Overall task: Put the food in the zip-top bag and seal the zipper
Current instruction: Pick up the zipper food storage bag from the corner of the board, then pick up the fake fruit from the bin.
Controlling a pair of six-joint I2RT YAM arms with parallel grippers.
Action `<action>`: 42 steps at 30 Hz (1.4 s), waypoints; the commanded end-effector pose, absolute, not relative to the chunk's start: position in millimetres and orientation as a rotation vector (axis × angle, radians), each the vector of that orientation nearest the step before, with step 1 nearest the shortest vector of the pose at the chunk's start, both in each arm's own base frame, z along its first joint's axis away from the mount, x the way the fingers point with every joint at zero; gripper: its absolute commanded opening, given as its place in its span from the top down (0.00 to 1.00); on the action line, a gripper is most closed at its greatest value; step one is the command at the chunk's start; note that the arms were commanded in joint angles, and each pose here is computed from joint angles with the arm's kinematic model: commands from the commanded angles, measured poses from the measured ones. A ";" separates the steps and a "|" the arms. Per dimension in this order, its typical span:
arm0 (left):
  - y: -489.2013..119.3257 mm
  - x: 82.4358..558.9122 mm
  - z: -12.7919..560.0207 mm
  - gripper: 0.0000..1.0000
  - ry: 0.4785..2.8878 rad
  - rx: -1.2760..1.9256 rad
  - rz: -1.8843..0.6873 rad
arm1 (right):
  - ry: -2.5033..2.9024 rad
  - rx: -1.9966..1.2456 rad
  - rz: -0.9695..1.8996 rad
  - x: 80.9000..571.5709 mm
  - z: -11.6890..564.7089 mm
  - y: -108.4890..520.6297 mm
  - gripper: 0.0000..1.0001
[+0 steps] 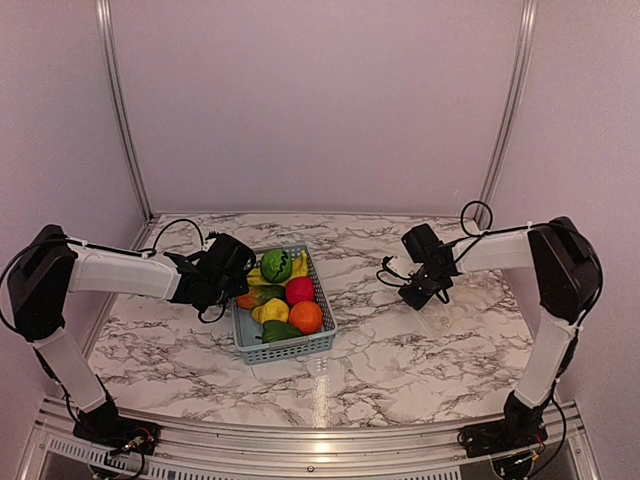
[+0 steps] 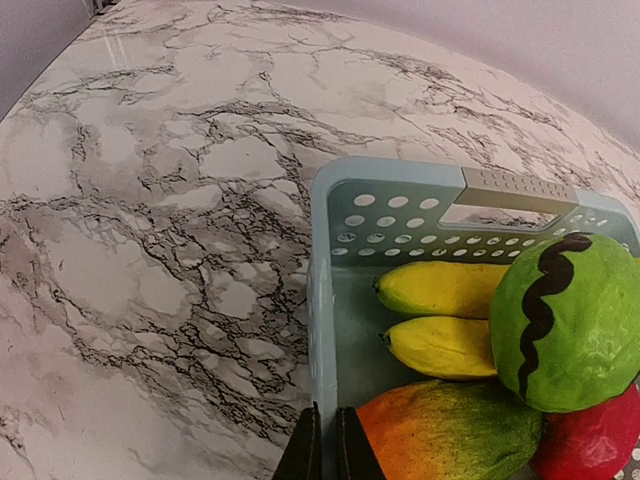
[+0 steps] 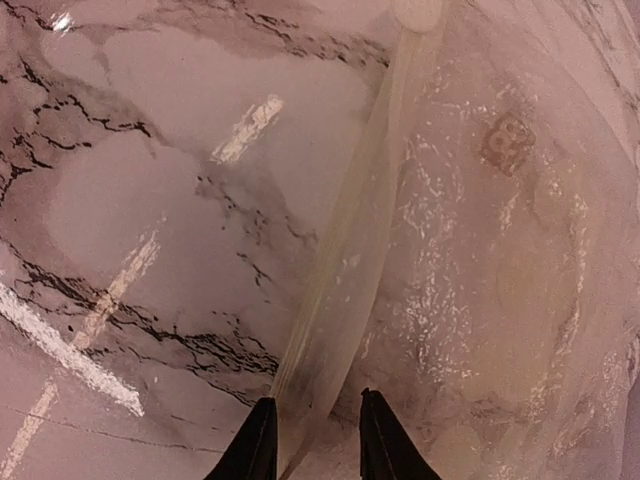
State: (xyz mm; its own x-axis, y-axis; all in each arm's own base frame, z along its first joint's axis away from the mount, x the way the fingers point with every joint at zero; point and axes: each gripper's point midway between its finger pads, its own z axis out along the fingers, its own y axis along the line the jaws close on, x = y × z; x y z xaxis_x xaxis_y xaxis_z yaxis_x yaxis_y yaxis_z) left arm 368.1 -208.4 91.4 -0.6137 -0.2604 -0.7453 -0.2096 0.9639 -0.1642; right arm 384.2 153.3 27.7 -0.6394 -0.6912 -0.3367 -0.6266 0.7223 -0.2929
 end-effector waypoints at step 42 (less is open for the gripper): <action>-313.1 430.1 134.7 0.05 2.406 0.264 -0.108 | 2.082 -0.903 0.054 419.6 184.0 192.7 1.00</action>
